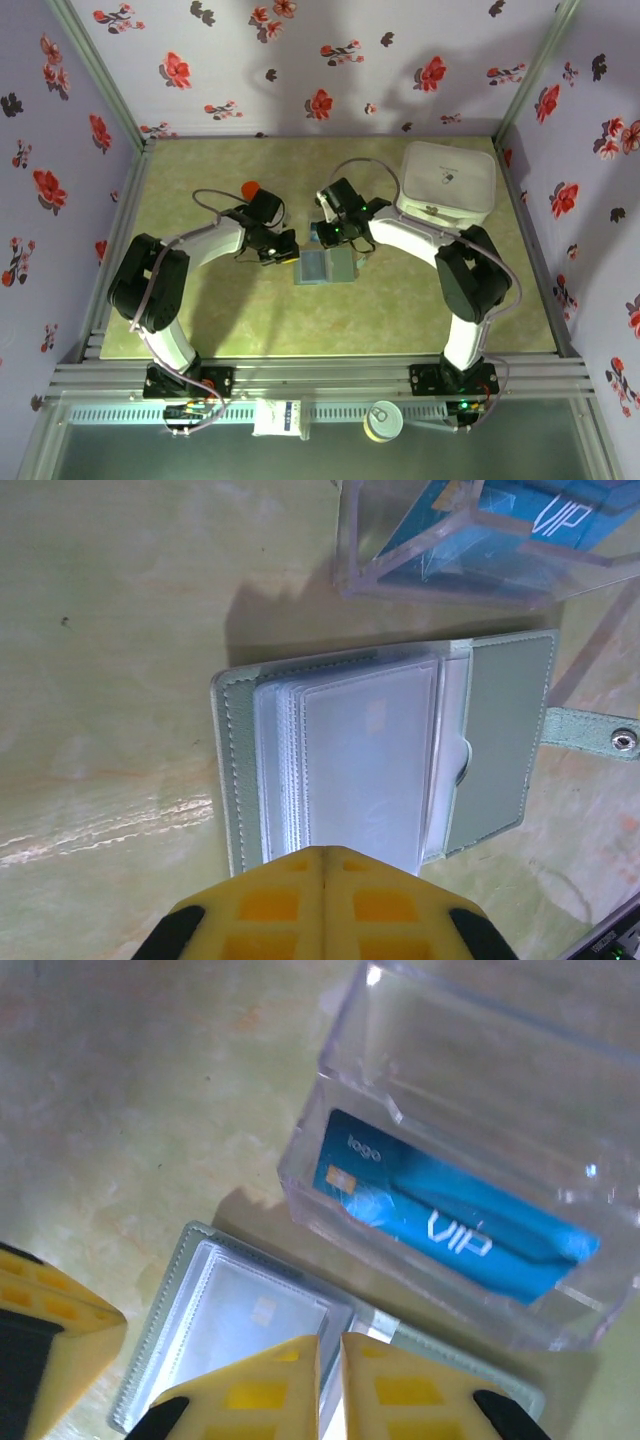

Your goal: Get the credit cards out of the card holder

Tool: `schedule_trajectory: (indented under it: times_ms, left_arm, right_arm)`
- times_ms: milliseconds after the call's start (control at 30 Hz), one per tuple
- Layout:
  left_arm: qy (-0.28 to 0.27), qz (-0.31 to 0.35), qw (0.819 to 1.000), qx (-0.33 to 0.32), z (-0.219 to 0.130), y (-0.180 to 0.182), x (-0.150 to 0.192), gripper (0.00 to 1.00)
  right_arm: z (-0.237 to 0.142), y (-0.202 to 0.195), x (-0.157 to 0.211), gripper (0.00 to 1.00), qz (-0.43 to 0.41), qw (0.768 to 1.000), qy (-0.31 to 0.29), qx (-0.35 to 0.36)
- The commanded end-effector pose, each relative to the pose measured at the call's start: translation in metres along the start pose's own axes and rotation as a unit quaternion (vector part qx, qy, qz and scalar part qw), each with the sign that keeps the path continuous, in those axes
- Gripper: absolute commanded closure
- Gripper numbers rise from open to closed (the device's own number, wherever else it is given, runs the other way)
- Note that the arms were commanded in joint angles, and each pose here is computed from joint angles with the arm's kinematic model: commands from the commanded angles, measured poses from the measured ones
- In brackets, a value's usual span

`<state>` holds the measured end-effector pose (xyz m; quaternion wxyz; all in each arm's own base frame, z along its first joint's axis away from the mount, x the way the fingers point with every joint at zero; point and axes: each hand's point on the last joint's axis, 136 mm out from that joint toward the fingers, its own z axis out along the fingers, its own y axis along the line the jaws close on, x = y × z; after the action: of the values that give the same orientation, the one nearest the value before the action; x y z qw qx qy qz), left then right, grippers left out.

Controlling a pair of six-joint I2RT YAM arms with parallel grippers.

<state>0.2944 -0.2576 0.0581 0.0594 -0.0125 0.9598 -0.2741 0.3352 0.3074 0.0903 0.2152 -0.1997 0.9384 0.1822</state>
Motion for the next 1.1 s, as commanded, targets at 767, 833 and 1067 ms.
schedule_trajectory:
  times_ms: [767,833,1067]
  left_arm:
    - [0.027,-0.022,0.999,-0.016,0.024,0.019,0.018,1.0]
    - [0.027,-0.023,0.999,-0.017,0.025,0.019,0.017,1.0]
    - [0.027,-0.025,0.999,-0.035,0.023,0.024,0.016,1.0]
  right_arm:
    - [0.019,0.041,0.038,0.73,0.222,0.968,0.066,-0.099]
    - [0.021,0.042,0.04,0.72,0.223,0.967,0.072,-0.101]
    - [0.024,0.04,0.045,0.71,0.222,0.967,0.084,-0.094]
